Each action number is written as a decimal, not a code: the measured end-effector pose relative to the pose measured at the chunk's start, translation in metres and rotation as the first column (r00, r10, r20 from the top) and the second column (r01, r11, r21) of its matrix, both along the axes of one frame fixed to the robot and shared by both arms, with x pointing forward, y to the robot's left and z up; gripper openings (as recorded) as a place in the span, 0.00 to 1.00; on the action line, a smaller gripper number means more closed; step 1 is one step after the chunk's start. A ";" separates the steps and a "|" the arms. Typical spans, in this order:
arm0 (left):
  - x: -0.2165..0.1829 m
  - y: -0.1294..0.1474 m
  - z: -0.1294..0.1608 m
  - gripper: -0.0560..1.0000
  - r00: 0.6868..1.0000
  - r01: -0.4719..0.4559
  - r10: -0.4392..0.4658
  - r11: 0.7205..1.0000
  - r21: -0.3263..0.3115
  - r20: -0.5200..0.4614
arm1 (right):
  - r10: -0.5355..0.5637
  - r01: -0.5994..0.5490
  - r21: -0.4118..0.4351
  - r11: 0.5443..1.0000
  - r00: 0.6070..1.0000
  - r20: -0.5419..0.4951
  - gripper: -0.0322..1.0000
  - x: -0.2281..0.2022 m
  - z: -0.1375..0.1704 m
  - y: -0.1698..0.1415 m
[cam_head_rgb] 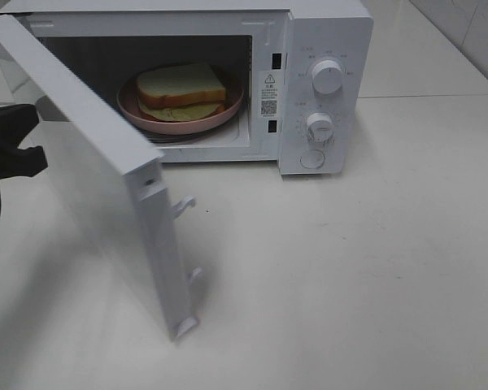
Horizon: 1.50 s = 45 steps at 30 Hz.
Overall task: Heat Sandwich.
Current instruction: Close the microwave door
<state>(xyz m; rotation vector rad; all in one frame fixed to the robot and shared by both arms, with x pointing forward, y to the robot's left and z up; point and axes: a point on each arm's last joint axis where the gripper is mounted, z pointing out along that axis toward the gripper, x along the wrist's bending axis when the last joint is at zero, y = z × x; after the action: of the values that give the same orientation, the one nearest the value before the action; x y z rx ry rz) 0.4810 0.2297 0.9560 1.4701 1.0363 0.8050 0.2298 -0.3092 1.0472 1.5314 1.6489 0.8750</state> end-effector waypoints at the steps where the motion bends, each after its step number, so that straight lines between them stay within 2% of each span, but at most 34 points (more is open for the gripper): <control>1: 0.002 -0.004 0.000 0.05 1.000 0.005 -0.005 1.000 -0.006 -0.001 | 0.000 0.000 0.000 1.000 1.000 0.000 0.77 0.000 0.000 0.000; 8: 0.014 -0.030 0.000 0.05 1.000 0.020 -0.020 0.999 -0.042 0.003 | 0.000 0.000 0.000 1.000 1.000 0.000 0.77 0.000 0.000 0.000; 19: 0.033 -0.074 0.003 0.05 0.999 -0.005 0.007 0.999 -0.045 0.043 | 0.000 0.000 0.000 1.000 1.000 0.000 0.77 0.000 0.000 0.000; 27: 0.050 -0.110 0.011 0.05 0.996 -0.038 0.039 0.999 -0.022 0.079 | 0.000 0.000 0.000 1.000 1.000 0.000 0.77 0.000 0.000 0.000; 35: 0.068 -0.132 0.012 0.05 0.996 -0.053 0.054 0.998 -0.023 0.064 | 0.000 0.000 0.000 1.000 1.000 0.000 0.77 0.000 0.000 0.000; 45: 0.085 -0.160 0.003 0.05 0.999 -0.031 0.031 0.999 -0.021 -0.013 | 0.000 0.000 0.000 1.000 1.000 0.000 0.77 0.000 0.000 0.000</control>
<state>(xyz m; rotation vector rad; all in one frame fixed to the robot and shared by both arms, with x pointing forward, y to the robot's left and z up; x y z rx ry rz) 0.5665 0.0698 0.9586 1.4459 1.0769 0.8052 0.2298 -0.3092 1.0472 1.5314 1.6489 0.8750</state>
